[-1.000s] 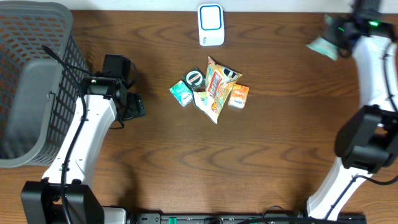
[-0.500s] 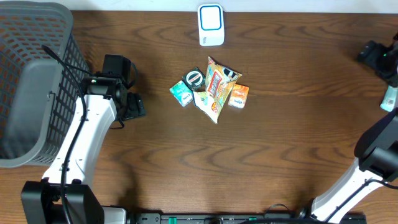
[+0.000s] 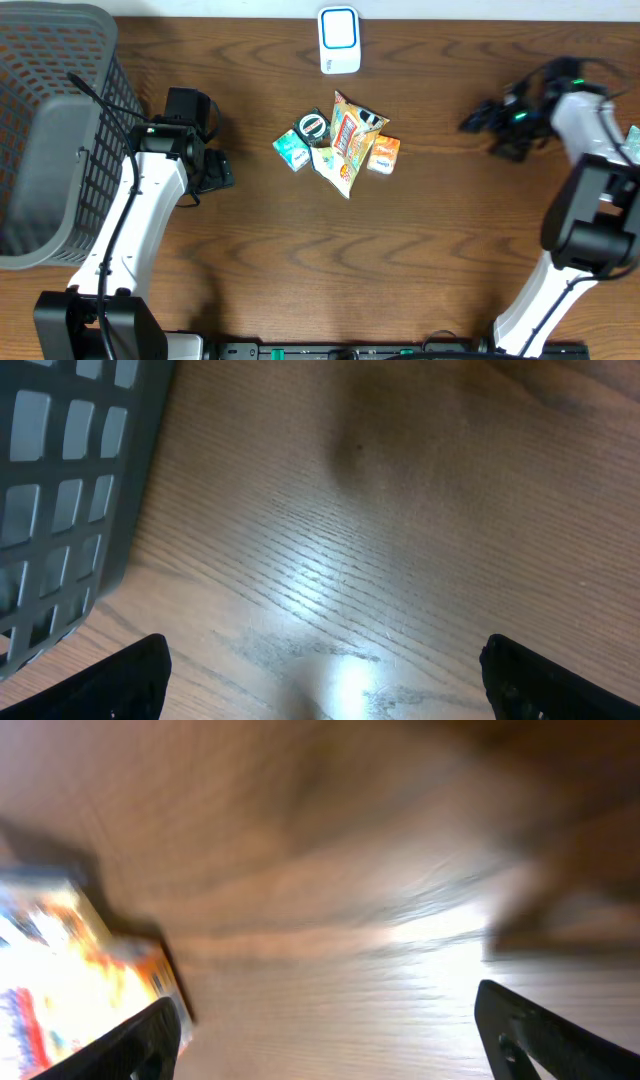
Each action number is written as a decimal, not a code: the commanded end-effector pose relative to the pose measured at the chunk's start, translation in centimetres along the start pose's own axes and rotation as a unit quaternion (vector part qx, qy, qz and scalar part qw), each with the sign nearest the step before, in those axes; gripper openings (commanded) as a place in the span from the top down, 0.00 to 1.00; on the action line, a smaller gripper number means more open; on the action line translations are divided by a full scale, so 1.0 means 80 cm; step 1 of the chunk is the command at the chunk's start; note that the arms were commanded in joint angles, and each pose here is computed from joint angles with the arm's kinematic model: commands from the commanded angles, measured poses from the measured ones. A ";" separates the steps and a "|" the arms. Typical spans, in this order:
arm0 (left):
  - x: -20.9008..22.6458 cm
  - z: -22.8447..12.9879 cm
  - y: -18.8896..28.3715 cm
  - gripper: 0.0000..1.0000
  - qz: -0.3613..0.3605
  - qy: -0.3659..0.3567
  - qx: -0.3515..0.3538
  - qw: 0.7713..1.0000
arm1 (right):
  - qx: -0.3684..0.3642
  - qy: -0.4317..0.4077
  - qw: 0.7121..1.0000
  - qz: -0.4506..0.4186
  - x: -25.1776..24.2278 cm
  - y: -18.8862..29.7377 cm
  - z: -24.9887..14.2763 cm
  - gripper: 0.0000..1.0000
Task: Scan the item barcode
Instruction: 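Reach the right gripper into the pile and grasp the orange juice box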
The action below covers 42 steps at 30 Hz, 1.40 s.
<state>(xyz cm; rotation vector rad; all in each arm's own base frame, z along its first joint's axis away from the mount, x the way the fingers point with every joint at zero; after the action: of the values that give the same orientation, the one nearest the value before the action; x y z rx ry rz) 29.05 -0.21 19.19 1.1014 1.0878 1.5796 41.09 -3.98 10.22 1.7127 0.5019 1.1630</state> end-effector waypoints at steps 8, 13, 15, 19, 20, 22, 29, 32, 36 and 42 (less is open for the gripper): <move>0.004 -0.001 -0.002 0.02 0.011 0.007 0.001 1.000 | 0.081 0.113 0.990 0.022 0.083 -0.081 -0.079 0.47; 0.004 -0.001 -0.002 0.02 0.011 0.007 0.001 1.000 | 0.084 0.128 0.988 0.026 0.109 -0.096 -0.095 0.54; 0.004 -0.001 -0.002 0.02 0.011 0.007 0.001 1.000 | 0.087 0.133 0.987 0.028 0.115 -0.098 -0.100 0.65; 0.004 -0.001 -0.002 0.02 0.011 0.007 0.001 1.000 | 0.085 0.114 0.989 0.035 0.124 -0.091 -0.100 0.60; 0.004 -0.001 -0.001 0.02 0.011 0.008 0.001 1.000 | 0.079 0.119 0.989 0.042 0.129 -0.085 -0.099 0.61; 0.004 -0.001 -0.002 0.02 0.011 0.007 0.001 1.000 | 0.070 0.125 0.988 0.048 0.136 -0.075 -0.098 0.66; 0.004 -0.001 -0.001 0.02 0.011 0.007 0.001 1.000 | 0.018 0.147 0.989 0.017 0.149 -0.035 -0.103 0.72; 0.004 -0.001 -0.002 0.02 0.011 0.007 0.001 1.000 | 0.002 0.160 0.987 0.001 0.154 -0.034 -0.106 0.76; 0.004 -0.001 -0.001 0.02 0.011 0.007 0.001 1.000 | -0.013 0.180 0.983 -0.021 0.162 -0.045 -0.111 0.78; 0.004 -0.001 -0.002 0.02 0.011 0.007 0.001 1.000 | -0.053 0.222 0.972 -0.056 0.183 -0.062 -0.124 0.76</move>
<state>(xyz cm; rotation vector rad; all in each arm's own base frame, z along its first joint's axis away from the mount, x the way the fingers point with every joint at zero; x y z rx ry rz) 29.05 -0.21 19.18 1.1018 1.0880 1.5795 39.92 13.29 13.59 1.4160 0.7492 1.5006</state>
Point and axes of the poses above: each gripper's point midway between its finger pads, its own y axis back along the fingers, its own x axis along the line the jaws close on, z = x × y, the point moved 8 cm from there along y, back along the fingers, and after that the axes turned 8 degrees about -y, right-handed, at the moved point
